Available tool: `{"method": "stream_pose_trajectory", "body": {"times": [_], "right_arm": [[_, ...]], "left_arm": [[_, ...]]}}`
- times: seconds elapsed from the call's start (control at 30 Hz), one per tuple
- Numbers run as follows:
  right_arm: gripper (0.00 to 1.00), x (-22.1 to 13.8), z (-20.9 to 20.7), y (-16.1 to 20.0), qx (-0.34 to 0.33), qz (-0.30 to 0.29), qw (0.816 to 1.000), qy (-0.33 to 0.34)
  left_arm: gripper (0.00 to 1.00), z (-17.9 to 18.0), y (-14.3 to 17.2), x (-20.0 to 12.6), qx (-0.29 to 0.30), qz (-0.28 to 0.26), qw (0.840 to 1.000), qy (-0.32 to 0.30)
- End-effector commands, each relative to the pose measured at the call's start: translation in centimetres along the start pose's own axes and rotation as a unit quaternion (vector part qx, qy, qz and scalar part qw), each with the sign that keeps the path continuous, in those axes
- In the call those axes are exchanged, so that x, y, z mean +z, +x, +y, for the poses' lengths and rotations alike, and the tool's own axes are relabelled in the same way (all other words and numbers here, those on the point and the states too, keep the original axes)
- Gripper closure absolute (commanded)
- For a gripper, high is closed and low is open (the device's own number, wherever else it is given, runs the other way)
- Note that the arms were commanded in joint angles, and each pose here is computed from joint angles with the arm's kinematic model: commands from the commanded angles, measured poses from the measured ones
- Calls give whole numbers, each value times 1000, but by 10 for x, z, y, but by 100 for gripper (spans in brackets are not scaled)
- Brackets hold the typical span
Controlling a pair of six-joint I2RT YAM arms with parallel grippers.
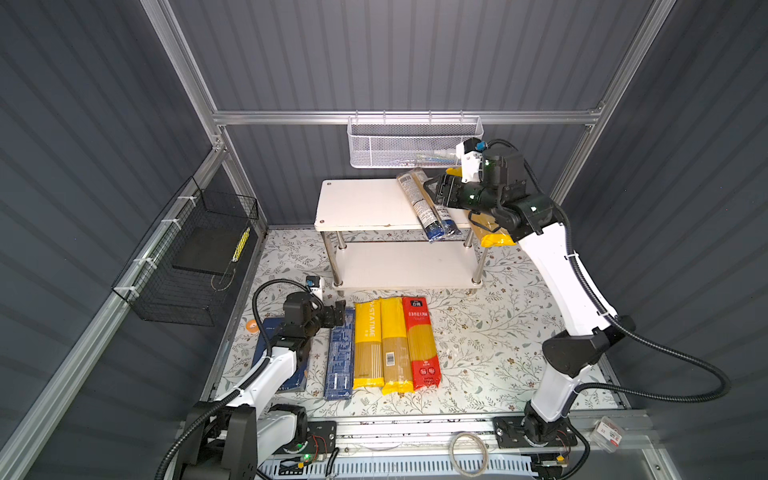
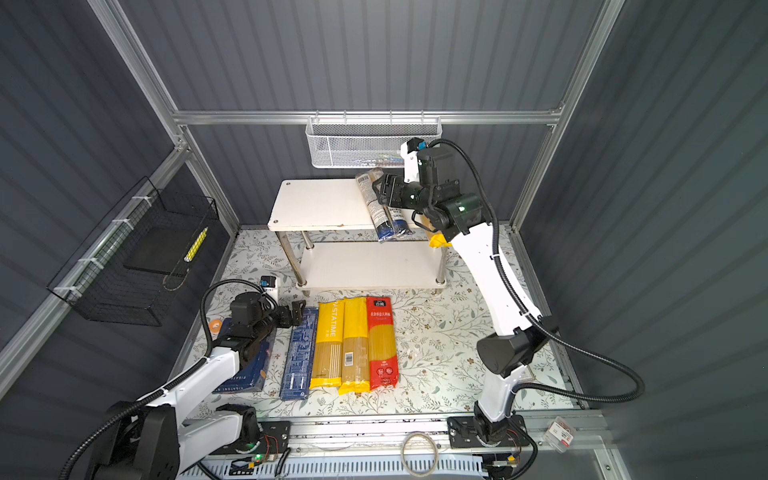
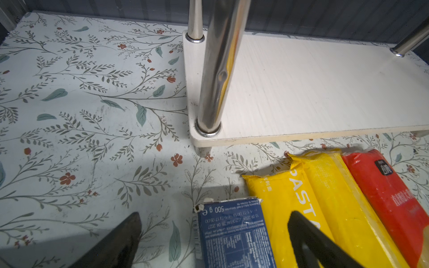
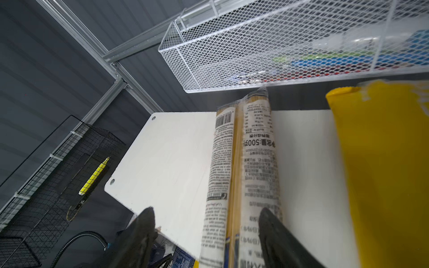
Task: Arrange pasta packages on shelves
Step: Place the pasta bag on the shelf, then rotate the pasta bag at the shelf.
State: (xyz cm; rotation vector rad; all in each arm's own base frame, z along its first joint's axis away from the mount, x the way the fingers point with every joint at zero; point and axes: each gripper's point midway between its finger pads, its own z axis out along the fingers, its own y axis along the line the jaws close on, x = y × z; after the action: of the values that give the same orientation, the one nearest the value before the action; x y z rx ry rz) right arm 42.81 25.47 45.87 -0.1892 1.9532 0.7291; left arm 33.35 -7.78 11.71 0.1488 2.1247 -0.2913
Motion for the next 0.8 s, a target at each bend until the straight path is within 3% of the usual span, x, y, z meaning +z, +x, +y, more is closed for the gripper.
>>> {"method": "stream_pose_trajectory", "body": {"times": [0.0,0.17,0.4,0.77], "right_arm": [[22,-17,-12,16,-54,24,996,61],[14,-27,-23,48,-58,72,992,85],[11,-31,-17,73,-82,108,986,95],[8,-28,-22,85,-87,120,983,110]], "left_arm": [[1,-3,-10,-2,11,-7,1000,2],[1,-3,-10,-2,11,-8,1000,3],[1,-3,-10,-1,11,-8,1000,3],[1,-3,-10,-3,11,-10,1000,3]]}}
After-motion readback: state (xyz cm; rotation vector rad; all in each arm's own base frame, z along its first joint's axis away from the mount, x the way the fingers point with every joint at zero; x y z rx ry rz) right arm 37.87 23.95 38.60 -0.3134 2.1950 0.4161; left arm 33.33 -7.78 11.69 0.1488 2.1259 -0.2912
